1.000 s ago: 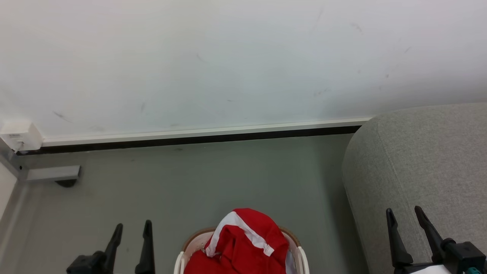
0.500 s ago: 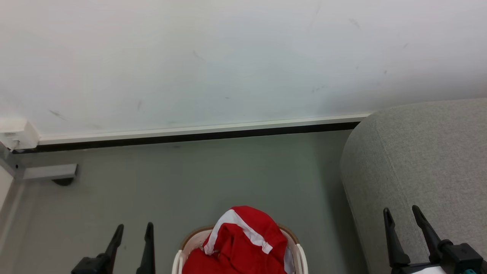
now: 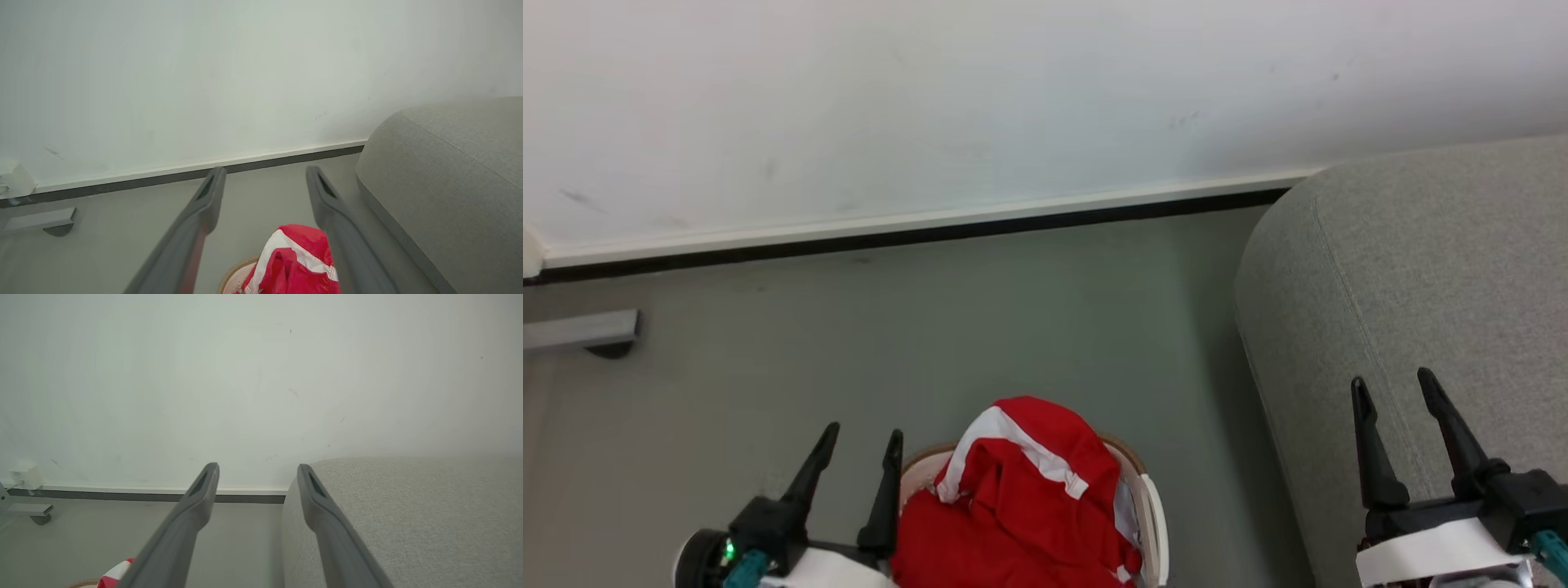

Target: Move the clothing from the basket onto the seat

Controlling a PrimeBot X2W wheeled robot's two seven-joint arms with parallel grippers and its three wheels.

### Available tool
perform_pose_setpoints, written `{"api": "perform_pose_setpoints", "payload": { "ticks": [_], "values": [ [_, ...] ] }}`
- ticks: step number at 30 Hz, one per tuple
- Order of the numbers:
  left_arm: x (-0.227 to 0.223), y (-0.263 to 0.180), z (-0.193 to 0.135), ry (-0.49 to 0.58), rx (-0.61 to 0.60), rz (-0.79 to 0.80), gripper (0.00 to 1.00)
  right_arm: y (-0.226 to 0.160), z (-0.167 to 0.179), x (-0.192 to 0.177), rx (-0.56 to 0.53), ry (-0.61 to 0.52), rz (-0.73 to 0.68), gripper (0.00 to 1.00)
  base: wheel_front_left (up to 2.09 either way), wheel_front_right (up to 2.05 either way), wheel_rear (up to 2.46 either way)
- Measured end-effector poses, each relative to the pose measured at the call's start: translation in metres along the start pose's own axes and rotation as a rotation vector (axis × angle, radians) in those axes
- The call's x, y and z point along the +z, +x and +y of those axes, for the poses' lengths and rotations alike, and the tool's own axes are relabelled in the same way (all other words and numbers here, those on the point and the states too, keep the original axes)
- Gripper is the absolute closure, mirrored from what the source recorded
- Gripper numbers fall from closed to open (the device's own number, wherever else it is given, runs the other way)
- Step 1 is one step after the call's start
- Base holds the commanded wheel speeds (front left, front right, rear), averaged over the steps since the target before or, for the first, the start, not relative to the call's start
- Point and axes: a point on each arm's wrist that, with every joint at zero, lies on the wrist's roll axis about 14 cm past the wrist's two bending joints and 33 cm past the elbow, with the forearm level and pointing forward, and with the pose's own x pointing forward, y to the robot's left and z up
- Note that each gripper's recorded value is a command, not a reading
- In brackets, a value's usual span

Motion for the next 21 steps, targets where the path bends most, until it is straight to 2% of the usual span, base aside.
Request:
{"api": "perform_pose_setpoints", "payload": {
  "ticks": [5, 10, 17, 21],
  "values": [
    [-0.027, 0.025, -0.024, 0.007, -0.100, 0.072, 0.00, 0.020, -0.006, -0.002, -0.007, -0.004, -0.009, 0.00, 0.00, 0.00, 0.00],
    [-0.076, 0.043, -0.052, 0.031, -0.222, 0.203, 0.00, 0.039, -0.014, -0.012, -0.020, -0.007, 0.002, 0.00, 0.00, 0.00, 0.00],
    [-0.165, 0.048, -0.080, 0.107, -0.384, 0.500, 0.00, 0.067, -0.020, -0.036, -0.016, -0.018, 0.029, 0.00, 0.00, 0.00, 0.00],
    [-0.217, 0.037, -0.087, 0.159, -0.462, 0.695, 0.00, 0.082, -0.021, -0.048, -0.005, -0.023, 0.034, 0.00, 0.00, 0.00, 0.00]
  ]
}}
